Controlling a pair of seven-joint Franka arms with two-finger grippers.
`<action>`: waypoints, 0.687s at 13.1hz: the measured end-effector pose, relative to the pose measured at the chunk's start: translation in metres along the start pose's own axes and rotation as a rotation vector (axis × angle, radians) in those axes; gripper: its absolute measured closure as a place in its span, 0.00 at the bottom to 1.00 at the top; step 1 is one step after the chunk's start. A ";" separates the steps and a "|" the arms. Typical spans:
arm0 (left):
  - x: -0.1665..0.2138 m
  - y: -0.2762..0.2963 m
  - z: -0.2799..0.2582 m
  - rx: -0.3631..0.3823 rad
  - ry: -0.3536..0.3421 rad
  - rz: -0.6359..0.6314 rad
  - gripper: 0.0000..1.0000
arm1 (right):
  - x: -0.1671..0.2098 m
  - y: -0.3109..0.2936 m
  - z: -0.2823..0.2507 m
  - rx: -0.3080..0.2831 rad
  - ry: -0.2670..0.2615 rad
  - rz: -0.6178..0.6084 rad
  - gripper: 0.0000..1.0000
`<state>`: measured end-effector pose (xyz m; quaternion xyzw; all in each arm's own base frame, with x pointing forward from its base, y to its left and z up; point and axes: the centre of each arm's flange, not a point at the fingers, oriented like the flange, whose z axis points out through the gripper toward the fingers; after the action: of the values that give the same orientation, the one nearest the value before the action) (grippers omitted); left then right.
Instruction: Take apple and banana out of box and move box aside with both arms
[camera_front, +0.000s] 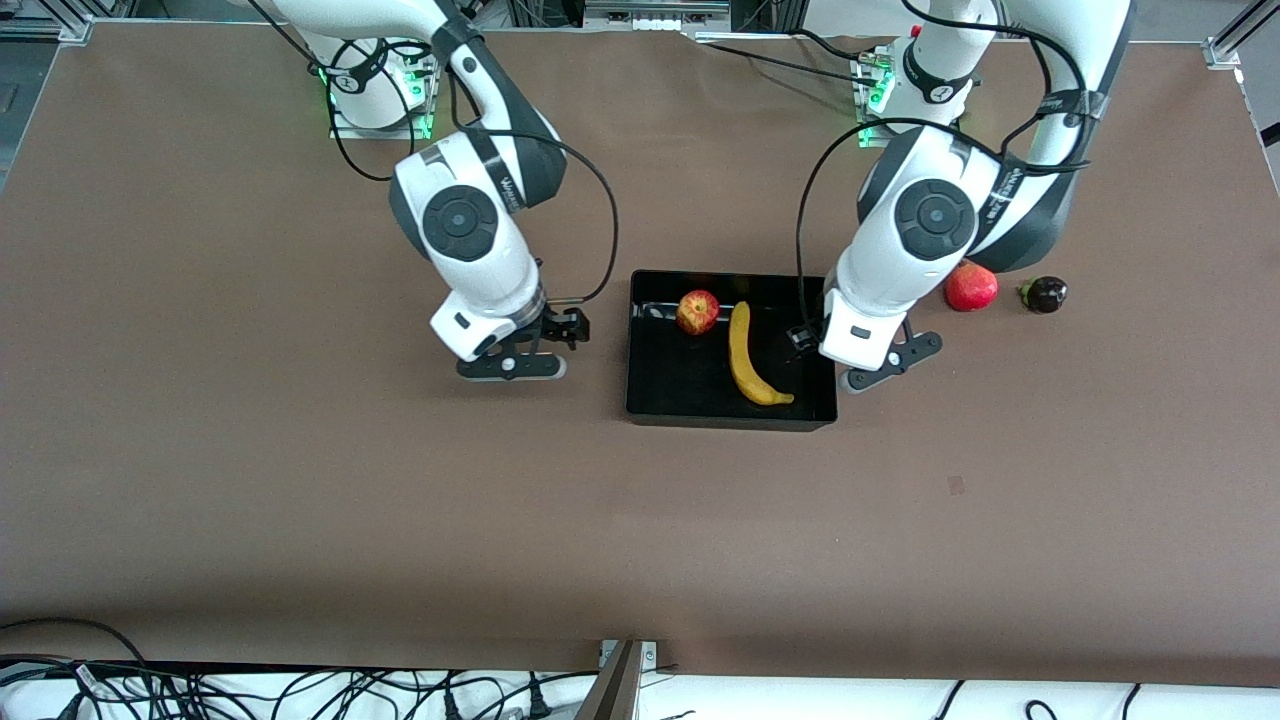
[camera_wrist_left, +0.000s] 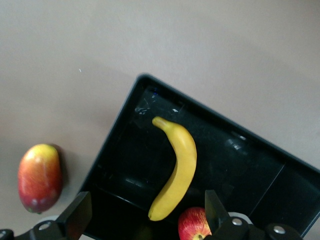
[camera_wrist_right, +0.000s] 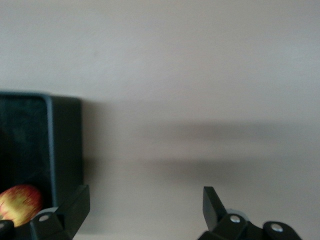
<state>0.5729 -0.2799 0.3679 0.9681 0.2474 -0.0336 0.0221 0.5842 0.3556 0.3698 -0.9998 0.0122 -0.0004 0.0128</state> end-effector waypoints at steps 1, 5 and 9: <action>-0.005 0.004 0.007 0.006 -0.007 -0.009 0.00 | 0.008 0.021 -0.019 -0.010 -0.003 0.025 0.00; -0.025 0.021 0.043 0.029 -0.032 -0.029 0.00 | 0.016 0.124 -0.122 -0.011 -0.030 0.064 0.00; -0.064 0.049 0.096 0.047 -0.053 -0.071 0.00 | 0.001 0.243 -0.202 0.016 -0.064 0.052 0.00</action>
<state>0.5351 -0.3586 0.2786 0.9578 0.2799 -0.0658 0.0046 0.5790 0.1081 0.5657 -0.9986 0.0376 0.0321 0.0213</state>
